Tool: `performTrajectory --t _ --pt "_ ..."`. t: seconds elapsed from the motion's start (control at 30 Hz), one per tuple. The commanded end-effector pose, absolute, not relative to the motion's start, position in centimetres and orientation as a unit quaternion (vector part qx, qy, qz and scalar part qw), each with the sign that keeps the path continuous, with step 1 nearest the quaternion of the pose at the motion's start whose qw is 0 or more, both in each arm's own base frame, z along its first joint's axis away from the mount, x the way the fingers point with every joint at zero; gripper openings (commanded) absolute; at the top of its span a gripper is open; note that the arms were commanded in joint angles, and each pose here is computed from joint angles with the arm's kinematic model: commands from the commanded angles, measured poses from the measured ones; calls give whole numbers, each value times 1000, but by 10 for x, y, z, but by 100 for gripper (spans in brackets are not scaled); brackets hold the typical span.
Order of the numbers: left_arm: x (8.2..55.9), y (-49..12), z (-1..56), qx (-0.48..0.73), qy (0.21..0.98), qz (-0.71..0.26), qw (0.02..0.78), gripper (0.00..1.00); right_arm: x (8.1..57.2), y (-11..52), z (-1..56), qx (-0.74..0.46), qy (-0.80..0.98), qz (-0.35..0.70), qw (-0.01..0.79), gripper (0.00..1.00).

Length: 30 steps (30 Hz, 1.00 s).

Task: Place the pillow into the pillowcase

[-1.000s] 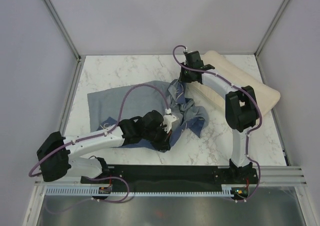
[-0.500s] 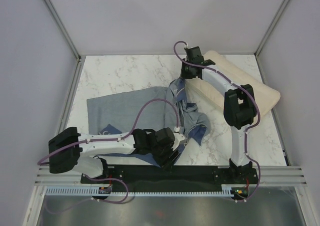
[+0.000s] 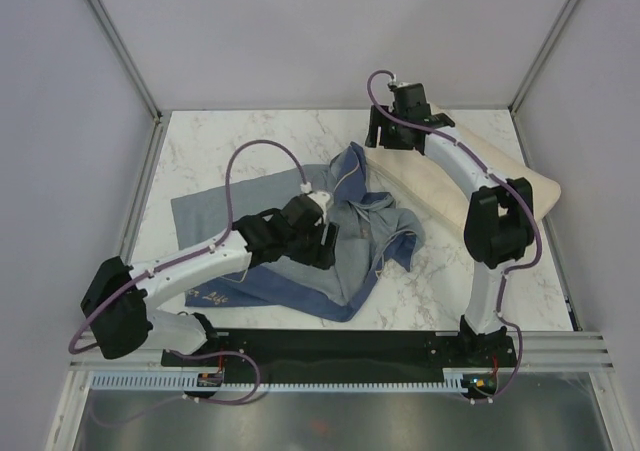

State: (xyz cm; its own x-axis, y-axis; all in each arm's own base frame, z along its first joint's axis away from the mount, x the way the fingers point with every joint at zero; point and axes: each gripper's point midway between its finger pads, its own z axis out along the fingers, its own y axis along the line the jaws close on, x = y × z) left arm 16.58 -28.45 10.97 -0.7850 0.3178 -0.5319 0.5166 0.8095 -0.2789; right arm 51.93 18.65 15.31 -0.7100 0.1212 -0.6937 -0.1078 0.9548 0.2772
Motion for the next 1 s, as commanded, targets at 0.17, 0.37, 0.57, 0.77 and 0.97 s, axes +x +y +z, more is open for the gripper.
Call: performTrajectory --t 0.17,0.37,0.57,0.77,0.97 --pt "278 -277 145 87 921 -202 320 75 485 139 161 -7 913 45 407 92" --pt "318 -286 108 59 939 -178 289 75 457 196 162 -76 899 160 400 94" --pt "332 -241 51 -12 962 -142 235 75 422 224 163 -112 896 187 388 95" --pt "322 -225 18 -46 965 -167 199 71 404 247 140 -129 895 232 359 95" --pt "316 -187 -6 -77 974 -99 191 68 413 252 100 -111 916 194 334 87"
